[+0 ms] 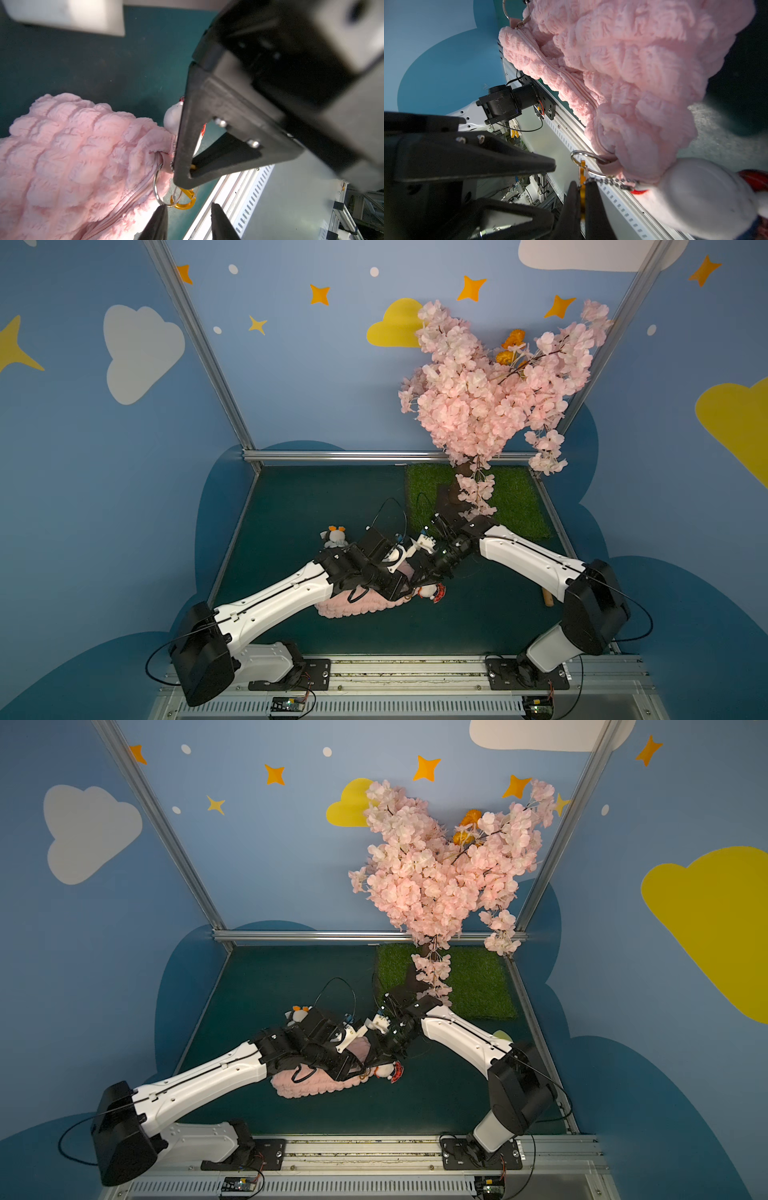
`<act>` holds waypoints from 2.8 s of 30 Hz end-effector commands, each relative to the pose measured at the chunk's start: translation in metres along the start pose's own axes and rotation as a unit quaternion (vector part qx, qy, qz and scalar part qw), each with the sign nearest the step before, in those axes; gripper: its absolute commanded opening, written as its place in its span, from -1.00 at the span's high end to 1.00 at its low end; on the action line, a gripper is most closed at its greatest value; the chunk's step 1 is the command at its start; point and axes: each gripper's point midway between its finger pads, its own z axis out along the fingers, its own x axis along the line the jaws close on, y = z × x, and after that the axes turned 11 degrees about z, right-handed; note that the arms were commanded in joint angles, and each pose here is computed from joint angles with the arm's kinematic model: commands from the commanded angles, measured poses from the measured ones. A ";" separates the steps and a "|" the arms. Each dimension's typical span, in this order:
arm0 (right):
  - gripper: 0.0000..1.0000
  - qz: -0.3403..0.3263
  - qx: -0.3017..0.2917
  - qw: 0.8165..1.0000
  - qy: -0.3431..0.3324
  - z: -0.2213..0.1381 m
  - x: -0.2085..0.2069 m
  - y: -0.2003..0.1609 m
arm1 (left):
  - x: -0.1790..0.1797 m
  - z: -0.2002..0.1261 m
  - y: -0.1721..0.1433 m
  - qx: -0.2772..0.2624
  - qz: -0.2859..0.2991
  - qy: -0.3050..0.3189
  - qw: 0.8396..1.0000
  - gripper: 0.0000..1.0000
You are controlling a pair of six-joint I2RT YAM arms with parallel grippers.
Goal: Remove the decoration from the bag
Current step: Remove the decoration item from the bag.
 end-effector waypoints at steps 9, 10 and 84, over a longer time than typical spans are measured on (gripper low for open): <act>1.00 -0.004 -0.029 1.000 0.006 -0.013 0.005 0.000 | -0.007 0.013 0.017 -0.006 0.031 -0.019 0.999 0.21; 1.00 -0.002 -0.031 0.999 0.007 -0.015 0.004 0.001 | -0.006 0.014 0.017 -0.006 0.033 -0.017 0.999 0.21; 1.00 -0.030 0.007 0.999 0.023 -0.001 0.013 -0.025 | 0.008 0.027 -0.022 0.077 0.025 0.081 0.993 0.76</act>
